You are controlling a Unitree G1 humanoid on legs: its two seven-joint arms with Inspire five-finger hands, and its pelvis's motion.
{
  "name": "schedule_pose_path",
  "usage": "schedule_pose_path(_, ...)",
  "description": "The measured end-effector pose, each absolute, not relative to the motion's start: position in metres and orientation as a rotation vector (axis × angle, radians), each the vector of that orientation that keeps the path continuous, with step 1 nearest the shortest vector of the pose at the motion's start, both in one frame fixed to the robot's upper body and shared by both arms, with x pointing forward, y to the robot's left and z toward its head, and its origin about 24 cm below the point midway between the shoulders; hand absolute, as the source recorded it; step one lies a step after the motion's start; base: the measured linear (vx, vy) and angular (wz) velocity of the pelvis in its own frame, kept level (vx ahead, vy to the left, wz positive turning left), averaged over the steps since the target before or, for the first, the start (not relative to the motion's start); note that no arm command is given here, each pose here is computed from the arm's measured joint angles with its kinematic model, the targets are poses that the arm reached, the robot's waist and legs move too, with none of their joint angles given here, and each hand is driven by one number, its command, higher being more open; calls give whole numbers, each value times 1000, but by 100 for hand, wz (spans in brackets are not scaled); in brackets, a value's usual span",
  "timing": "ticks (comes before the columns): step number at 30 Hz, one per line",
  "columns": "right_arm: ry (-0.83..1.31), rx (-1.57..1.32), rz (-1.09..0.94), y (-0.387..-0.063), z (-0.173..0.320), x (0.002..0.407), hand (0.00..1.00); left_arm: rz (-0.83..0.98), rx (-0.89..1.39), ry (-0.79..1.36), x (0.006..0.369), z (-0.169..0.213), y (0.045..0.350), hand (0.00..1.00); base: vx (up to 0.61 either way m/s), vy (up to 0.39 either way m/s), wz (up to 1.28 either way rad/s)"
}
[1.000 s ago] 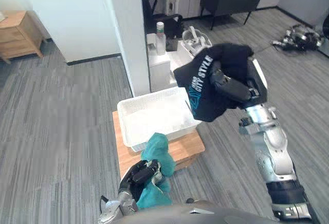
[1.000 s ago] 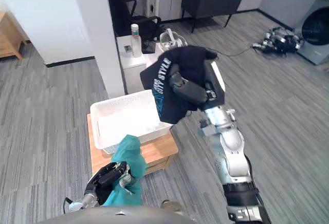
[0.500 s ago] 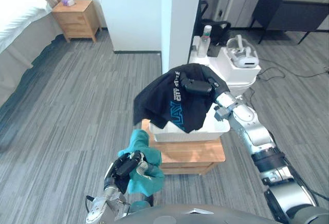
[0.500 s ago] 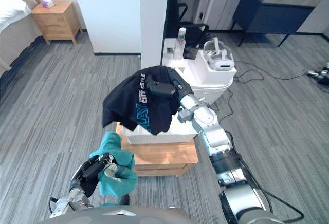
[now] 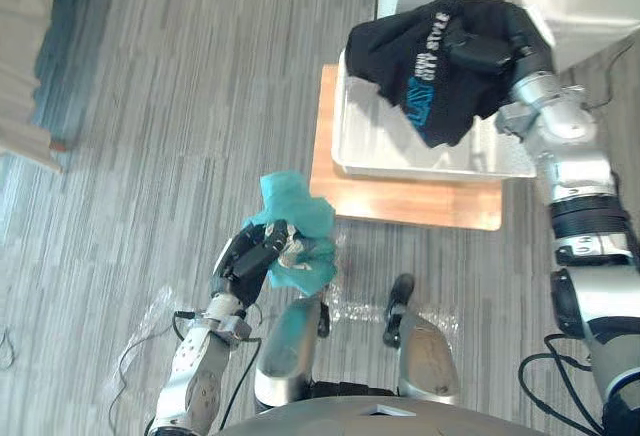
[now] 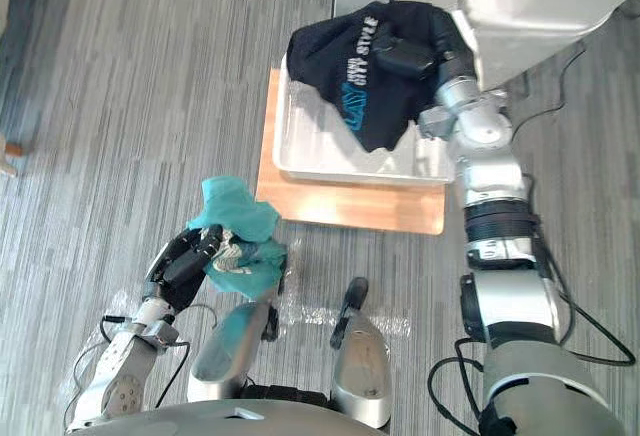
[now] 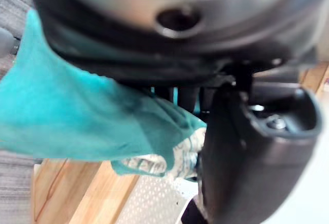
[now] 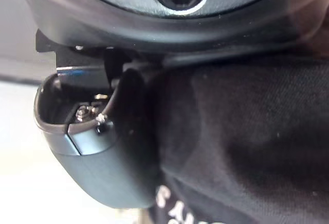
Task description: Tidy up the quilt and then pick up the clothes from the bed and put them into the laundry hamper
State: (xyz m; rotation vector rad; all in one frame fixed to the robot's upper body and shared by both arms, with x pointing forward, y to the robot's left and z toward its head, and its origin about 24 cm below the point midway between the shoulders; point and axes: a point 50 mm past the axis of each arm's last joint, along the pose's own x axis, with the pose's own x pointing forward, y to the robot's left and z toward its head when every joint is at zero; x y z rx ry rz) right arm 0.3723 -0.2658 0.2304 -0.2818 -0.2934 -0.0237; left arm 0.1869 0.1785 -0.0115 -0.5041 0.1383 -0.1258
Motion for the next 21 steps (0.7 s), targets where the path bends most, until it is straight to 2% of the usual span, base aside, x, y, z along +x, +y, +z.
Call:
schedule_pose_path(3, -254, -296, -28, -279, 225, 371, 0, -139, -500, 97, 189, -2, 178, 0, 32, -8, 1)
schedule_pose_path(10, -330, -338, 74, -274, 229, 367, 0, -163, -490, 24, 192, 13, 177, 0, -20, -29, -7)
schedule_pose_path(11, -327, -341, 82, -273, 227, 366, 100, -163, -490, 24, 192, 13, 177, 0, -38, -21, -15)
schedule_pose_path(21, -74, -484, 163, -252, 142, 361, 100, -173, -468, 11, 194, 16, 176, 0, -4, -21, -15)
